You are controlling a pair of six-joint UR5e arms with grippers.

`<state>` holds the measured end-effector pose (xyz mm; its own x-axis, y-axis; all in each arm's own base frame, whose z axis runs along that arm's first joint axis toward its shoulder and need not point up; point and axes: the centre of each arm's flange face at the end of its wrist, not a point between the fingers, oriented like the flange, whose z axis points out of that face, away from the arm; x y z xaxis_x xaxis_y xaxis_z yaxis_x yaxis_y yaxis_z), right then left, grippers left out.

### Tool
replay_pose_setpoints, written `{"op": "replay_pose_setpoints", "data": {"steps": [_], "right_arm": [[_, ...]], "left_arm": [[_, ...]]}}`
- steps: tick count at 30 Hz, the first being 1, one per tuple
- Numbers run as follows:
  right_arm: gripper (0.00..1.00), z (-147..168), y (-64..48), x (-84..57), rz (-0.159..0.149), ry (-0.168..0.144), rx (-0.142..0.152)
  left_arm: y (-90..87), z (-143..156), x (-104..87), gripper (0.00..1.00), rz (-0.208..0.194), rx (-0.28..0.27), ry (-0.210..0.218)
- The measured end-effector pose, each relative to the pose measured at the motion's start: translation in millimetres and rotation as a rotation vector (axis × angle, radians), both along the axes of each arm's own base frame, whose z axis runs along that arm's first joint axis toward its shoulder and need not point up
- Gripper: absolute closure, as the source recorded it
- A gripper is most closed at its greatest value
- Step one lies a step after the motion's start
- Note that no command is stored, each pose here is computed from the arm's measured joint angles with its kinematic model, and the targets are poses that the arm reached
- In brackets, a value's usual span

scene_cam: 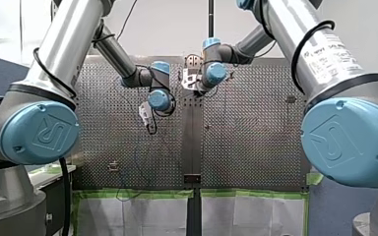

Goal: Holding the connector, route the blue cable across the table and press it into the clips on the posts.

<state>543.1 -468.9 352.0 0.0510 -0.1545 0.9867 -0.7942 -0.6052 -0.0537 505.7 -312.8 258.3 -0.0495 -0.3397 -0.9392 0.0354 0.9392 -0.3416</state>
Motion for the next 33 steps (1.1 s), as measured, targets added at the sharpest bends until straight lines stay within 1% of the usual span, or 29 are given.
{"op": "replay_pose_setpoints", "data": {"steps": [5,11,15,18,22,27,33], "right_arm": [[1.00,29.9,4.8,-10.6,-0.007,-0.027,-0.012],[1.00,58.5,13.6,-20.7,-0.011,-0.041,-0.024],[1.00,78.6,20.5,-27.5,-0.012,-0.051,-0.036],[1.00,94.3,26.9,-32.1,-0.009,-0.062,-0.047],[1.00,111.8,35.1,-35.9,0.005,-0.083,-0.058],[1.00,117.9,38.8,-36.9,0.012,-0.094,-0.058],[1.00,114.0,39.4,-36.5,0.028,-0.099,-0.045]], "left_arm": [[3.3,22.1,-5.0,1.00,0.002,-0.010,-0.022],[6.8,49.9,-13.3,1.00,0.006,-0.021,-0.051],[9.0,69.6,-20.1,1.00,0.009,-0.031,-0.074],[10.8,83.1,-24.4,1.00,0.010,-0.039,-0.094],[13.5,104.2,-31.8,1.00,0.010,-0.053,-0.125],[14.9,116.3,-36.6,1.00,0.006,-0.060,-0.142],[13.3,114.8,-33.4,1.00,-0.023,-0.065,-0.148]]}}
